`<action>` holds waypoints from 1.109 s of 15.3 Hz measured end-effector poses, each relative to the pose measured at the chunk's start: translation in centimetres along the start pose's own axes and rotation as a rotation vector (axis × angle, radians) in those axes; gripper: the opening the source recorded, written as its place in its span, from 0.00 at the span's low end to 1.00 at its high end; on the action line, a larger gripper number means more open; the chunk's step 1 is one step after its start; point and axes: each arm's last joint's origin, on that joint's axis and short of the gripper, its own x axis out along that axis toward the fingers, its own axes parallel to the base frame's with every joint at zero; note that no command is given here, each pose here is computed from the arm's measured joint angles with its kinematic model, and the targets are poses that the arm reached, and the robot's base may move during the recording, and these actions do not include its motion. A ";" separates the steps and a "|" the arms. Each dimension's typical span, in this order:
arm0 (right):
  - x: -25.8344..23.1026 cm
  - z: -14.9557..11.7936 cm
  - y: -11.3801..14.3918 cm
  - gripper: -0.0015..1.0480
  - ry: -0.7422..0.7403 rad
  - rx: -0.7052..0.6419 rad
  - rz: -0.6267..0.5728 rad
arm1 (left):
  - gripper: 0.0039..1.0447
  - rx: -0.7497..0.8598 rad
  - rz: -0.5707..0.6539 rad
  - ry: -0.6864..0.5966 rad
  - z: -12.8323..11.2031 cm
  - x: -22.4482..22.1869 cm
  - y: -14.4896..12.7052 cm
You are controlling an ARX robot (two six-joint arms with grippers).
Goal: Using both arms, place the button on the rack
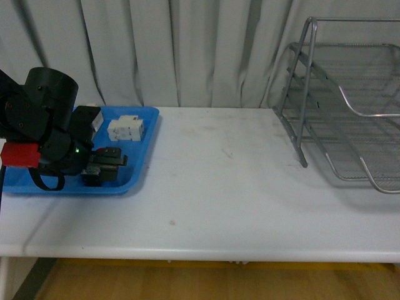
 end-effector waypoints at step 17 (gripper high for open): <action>0.0 0.0 0.0 0.94 0.000 0.000 0.000 | 0.34 -0.016 -0.041 -0.360 -5.8 -24.5 0.4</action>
